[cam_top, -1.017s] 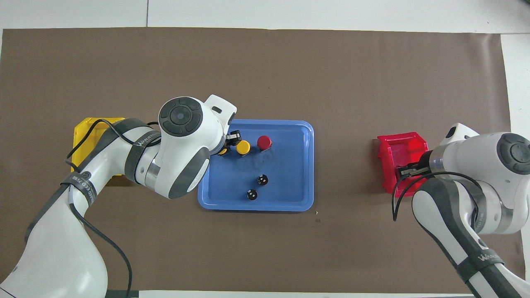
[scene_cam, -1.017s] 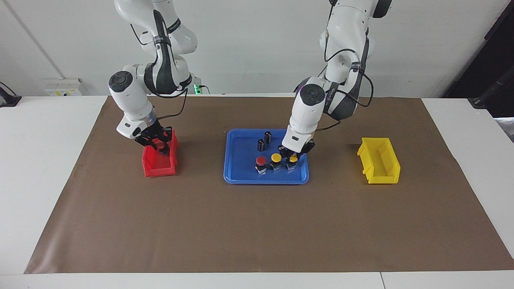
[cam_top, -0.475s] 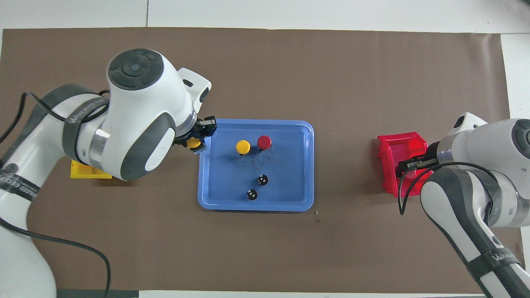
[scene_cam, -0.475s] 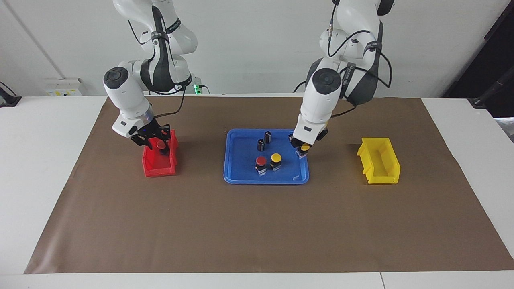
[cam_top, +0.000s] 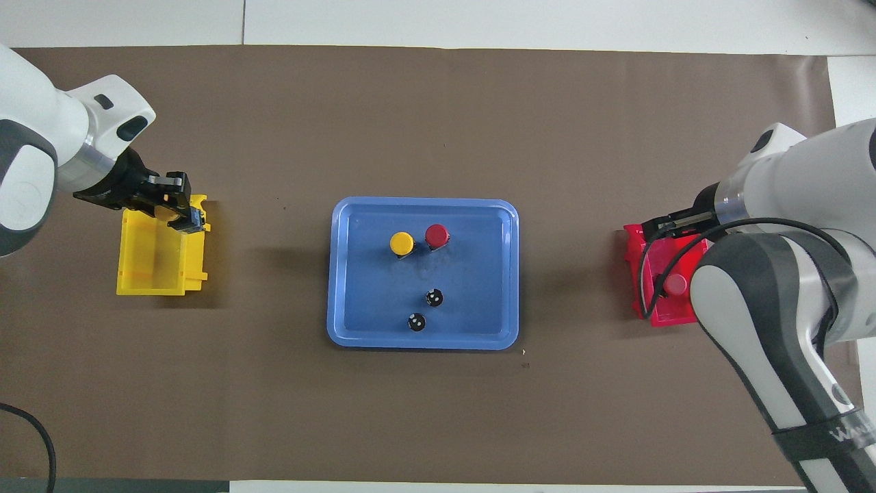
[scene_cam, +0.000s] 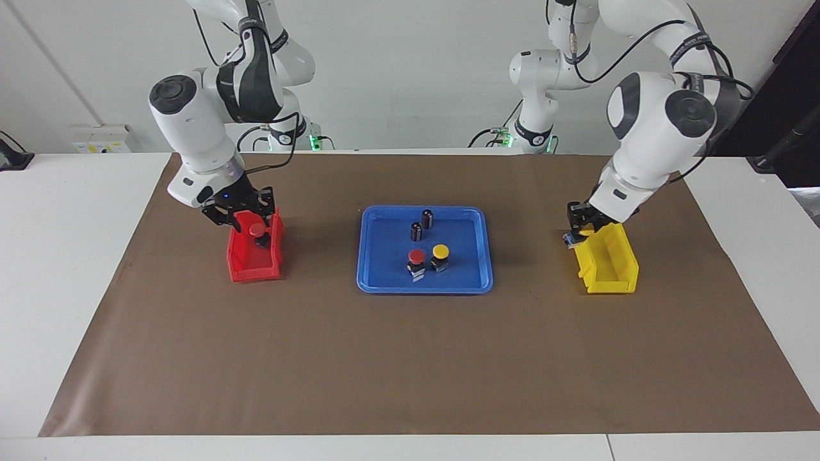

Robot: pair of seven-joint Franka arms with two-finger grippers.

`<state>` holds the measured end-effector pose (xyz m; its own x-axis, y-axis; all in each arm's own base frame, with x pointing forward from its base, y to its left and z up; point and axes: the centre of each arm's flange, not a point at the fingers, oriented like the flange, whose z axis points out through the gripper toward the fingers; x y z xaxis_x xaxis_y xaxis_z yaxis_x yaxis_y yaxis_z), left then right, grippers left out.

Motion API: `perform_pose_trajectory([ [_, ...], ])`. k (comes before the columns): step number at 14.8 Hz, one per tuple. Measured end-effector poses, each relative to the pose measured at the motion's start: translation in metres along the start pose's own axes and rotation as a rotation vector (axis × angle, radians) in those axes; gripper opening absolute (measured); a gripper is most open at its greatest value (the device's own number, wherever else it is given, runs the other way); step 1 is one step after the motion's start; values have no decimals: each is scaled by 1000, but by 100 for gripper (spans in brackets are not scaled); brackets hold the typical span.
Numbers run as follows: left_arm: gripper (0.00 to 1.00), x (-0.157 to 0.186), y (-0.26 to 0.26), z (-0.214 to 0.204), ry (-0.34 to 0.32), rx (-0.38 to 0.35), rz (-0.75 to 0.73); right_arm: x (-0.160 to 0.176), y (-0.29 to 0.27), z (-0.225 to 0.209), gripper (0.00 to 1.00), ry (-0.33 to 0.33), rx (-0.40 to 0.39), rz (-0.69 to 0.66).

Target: Sort red and yellow buttons by color

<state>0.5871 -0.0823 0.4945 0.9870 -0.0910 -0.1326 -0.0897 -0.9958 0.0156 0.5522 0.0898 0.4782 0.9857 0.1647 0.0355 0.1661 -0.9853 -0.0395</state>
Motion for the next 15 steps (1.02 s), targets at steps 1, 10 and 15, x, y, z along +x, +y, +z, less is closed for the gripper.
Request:
perform_pose_trajectory([
  [1, 41, 0, -18, 4, -8, -4, 24, 12, -36, -7, 68, 14, 3, 29],
  [10, 41, -27, -71, 66, 41, 21, 69, 68, -259, 34, 72, 70, 16, 171],
  [15, 41, -47, -81, 106, 71, 25, 67, 65, -292, 70, 71, 79, -1, 117],
])
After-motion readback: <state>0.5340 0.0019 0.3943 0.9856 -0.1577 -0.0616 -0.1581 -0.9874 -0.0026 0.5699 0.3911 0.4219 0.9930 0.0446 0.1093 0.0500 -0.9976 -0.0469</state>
